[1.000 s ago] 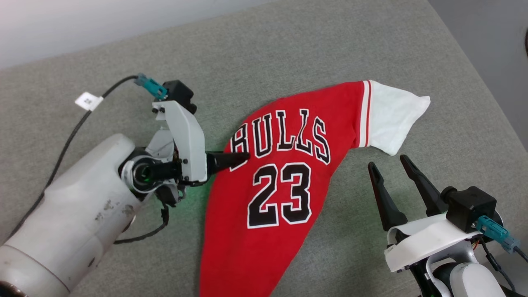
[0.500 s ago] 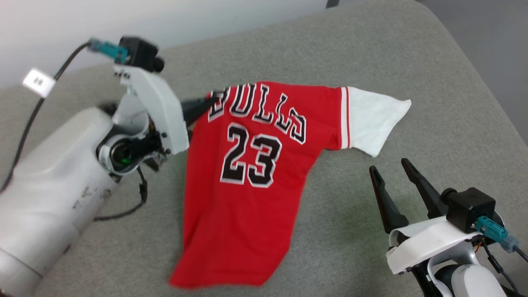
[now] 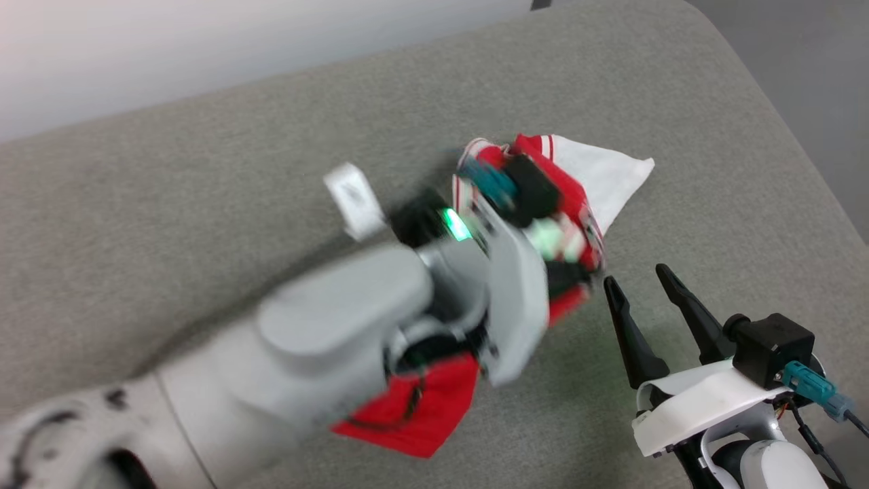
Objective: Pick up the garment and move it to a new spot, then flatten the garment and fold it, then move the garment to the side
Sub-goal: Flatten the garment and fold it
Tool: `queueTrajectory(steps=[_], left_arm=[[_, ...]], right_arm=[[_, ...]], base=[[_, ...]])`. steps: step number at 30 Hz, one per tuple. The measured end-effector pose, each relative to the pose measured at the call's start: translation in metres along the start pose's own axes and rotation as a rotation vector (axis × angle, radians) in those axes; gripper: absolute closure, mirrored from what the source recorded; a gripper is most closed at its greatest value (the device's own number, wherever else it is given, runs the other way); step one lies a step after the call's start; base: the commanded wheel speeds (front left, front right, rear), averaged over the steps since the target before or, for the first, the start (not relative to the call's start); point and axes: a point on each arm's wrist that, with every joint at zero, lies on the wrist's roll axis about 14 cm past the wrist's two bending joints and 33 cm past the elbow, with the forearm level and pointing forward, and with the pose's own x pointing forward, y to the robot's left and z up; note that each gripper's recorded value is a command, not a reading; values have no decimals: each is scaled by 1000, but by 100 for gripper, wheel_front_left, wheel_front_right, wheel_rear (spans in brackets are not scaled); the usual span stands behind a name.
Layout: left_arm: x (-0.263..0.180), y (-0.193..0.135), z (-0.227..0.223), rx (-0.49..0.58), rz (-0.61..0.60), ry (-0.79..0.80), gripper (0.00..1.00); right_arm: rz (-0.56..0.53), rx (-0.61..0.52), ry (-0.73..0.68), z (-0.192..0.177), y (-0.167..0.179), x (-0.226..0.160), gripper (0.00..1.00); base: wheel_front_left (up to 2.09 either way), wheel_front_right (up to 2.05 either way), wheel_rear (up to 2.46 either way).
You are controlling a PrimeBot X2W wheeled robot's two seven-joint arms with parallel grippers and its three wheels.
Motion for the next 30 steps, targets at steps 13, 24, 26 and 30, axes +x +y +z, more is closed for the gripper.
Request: queueTrajectory(steps=[13, 24, 26, 30], left_arm=[[2, 18, -76, -137, 35, 181, 0], [-40, 56, -46, -63, 158, 216, 0], [-38, 58, -51, -78, 159, 242, 0], [-31, 64, -60, -96, 162, 269, 0]], right_arm=[[-57, 19, 11, -10, -15, -3, 0], [-18, 34, -3, -6, -2, 0, 0], [-15, 34, -2, -6, 0, 1, 0], [-27, 32, -8, -5, -4, 0, 0]], base=[[0, 0, 0], [0, 0, 0], [0, 0, 0], [0, 0, 0]])
